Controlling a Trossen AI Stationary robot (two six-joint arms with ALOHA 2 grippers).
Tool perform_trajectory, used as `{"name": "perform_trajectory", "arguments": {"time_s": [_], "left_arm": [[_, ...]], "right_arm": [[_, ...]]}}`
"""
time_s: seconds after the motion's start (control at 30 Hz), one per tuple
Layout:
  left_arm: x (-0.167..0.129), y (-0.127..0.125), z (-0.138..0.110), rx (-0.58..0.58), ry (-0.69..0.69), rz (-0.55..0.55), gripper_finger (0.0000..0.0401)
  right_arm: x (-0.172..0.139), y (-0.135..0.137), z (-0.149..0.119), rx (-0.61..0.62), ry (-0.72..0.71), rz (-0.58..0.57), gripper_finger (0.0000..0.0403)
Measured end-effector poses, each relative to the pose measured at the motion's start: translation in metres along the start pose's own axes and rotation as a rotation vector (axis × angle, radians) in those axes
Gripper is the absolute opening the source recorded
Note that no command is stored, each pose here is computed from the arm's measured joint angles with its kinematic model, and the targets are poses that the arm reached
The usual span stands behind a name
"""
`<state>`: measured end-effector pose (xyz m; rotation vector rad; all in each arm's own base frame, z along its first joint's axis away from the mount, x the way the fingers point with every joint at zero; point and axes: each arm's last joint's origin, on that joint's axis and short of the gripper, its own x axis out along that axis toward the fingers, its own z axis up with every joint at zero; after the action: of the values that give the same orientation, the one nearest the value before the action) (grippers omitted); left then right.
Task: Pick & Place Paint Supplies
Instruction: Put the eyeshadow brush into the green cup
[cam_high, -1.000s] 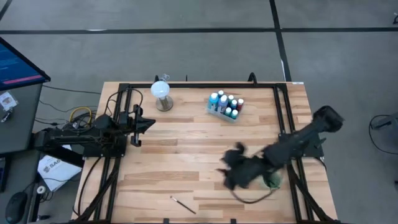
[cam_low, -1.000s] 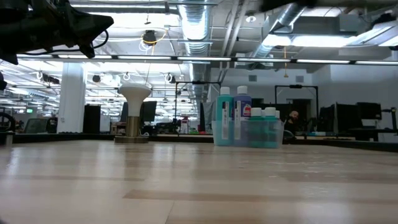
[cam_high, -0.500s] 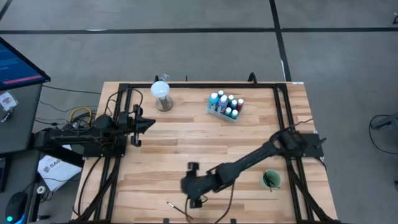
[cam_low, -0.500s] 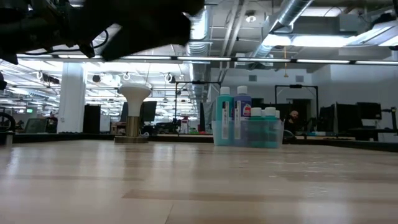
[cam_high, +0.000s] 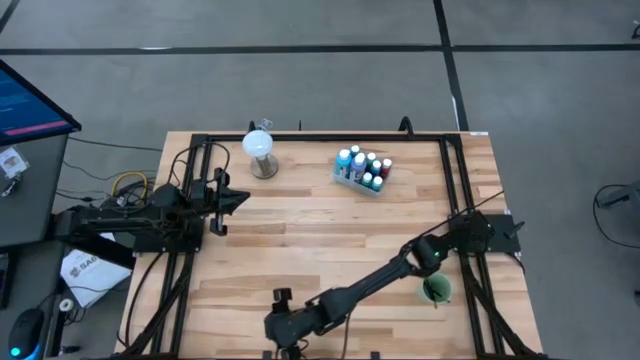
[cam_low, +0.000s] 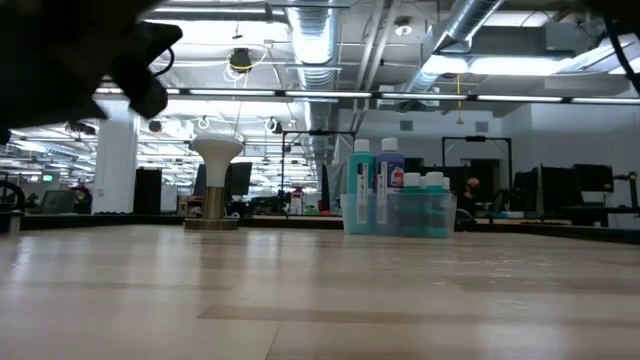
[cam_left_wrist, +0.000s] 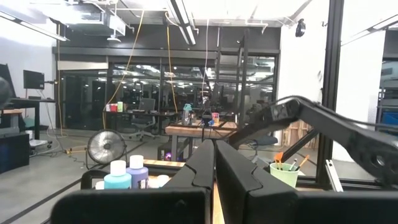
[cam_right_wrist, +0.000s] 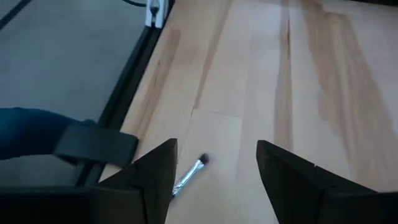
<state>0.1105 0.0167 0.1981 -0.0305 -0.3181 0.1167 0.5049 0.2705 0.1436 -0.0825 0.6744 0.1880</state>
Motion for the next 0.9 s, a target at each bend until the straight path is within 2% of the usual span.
{"name": "perform_trajectory", "arguments": {"time_s": [0.23,0.4,0.5,0.63,0.77,0.9], "left_arm": [[0.0,0.0,0.0,0.0,0.0,0.0,0.0002],[0.0,0.0,0.0,0.0,0.0,0.0,0.0002],[0.0,0.0,0.0,0.0,0.0,0.0,0.0002],[0.0,0.0,0.0,0.0,0.0,0.0,0.0002],[0.0,0.0,0.0,0.0,0.0,0.0,0.0002],[0.0,0.0,0.0,0.0,-0.001,0.0,0.0002]], "right_arm": [[0.035,0.004,-0.028,0.065,0.036,-0.031,0.0201],[0.037,0.011,-0.034,0.11,0.045,-0.048,0.0188],[0.036,0.011,-0.038,0.138,0.076,-0.106,0.0174],[0.033,0.011,-0.037,0.144,0.085,-0.127,0.0152],[0.024,0.011,-0.024,0.124,0.06,-0.052,0.0139],[0.007,0.026,-0.003,0.103,-0.058,0.002,0.0138]]}}
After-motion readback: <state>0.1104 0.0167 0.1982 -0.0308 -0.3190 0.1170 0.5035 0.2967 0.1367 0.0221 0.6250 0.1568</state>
